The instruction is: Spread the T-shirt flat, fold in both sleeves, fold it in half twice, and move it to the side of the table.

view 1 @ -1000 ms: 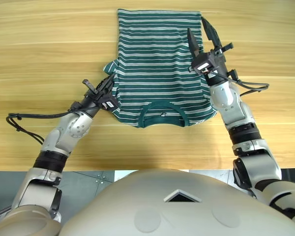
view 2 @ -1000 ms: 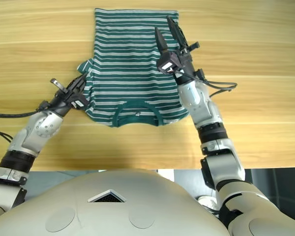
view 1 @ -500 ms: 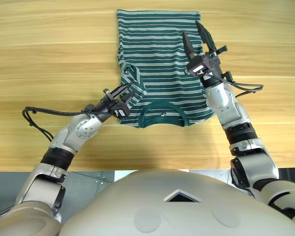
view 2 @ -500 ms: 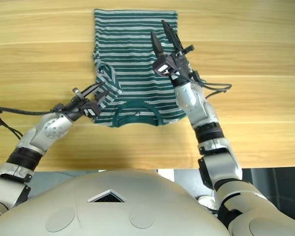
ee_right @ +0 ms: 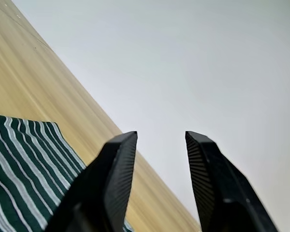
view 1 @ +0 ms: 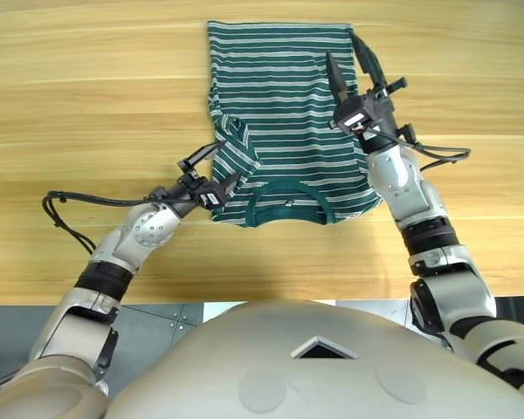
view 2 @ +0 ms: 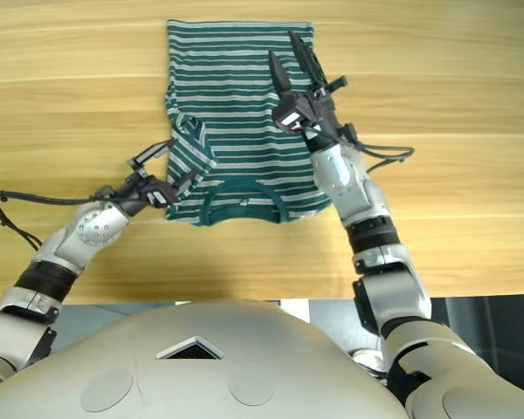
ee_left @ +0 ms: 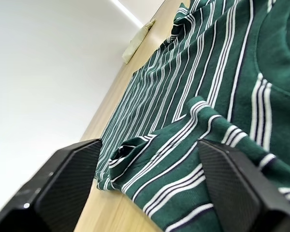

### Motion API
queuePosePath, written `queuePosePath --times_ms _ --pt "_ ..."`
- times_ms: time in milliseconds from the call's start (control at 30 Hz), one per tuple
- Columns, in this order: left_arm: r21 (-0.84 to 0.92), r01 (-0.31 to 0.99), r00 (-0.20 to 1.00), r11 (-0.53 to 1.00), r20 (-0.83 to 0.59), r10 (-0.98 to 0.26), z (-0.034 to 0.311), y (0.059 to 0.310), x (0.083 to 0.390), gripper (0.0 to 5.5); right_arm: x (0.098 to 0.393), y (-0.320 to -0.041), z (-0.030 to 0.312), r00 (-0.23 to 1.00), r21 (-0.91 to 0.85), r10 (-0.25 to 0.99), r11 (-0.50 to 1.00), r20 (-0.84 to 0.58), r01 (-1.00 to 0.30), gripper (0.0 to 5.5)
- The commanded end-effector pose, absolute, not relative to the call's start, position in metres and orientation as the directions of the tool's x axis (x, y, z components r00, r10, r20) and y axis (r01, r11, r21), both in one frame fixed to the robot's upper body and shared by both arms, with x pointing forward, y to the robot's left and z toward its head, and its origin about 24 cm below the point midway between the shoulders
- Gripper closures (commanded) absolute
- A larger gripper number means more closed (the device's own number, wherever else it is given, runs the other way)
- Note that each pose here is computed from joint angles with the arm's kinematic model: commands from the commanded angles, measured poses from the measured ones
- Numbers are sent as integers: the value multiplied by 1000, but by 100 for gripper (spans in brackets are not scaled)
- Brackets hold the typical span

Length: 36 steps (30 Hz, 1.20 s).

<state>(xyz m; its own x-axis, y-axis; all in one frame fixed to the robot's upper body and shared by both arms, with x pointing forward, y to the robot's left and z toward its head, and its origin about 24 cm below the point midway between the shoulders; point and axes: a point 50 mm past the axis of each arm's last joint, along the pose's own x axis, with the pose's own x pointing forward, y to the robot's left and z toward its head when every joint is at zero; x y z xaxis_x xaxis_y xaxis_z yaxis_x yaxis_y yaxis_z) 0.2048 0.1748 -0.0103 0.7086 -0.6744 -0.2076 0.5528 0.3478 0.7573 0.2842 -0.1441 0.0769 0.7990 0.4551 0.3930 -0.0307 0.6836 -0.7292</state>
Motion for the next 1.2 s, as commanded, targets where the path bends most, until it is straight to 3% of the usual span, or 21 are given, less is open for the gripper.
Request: queuePosePath --times_ms 33,133,200,267,333,400,467,600,900,1200 --pt "737 611 714 288 -357 -602 -24 207 180 134 273 -196 104 809 -766 381 630 448 127 367" --pt "789 479 738 385 -124 -663 17 196 189 130 248 -250 114 868 -867 335 460 367 189 367" --pt "780 434 708 450 14 -706 41 186 189 130 220 -271 104 915 -961 361 262 179 85 367" --pt "750 437 660 497 108 -744 57 175 185 130 190 -275 80 919 -989 387 96 -70 -115 367" --pt "709 488 588 509 165 -792 67 164 180 130 151 -270 51 867 -936 387 22 -315 -350 367" --pt "687 522 546 505 186 -817 73 160 177 130 126 -256 36 799 -871 411 27 -438 -491 367" --pt "687 534 535 492 176 -826 74 161 177 130 116 -251 28 765 -832 410 26 -496 -554 367" --pt "664 544 535 513 196 -822 76 162 173 130 126 -252 14 739 -798 379 0 -557 -602 367" --pt "650 532 585 542 179 -791 67 163 170 130 189 -255 4 827 -885 347 -22 -443 -465 367" --pt "639 543 589 544 171 -789 61 160 168 130 199 -240 -11 803 -884 407 -22 -435 -468 367"
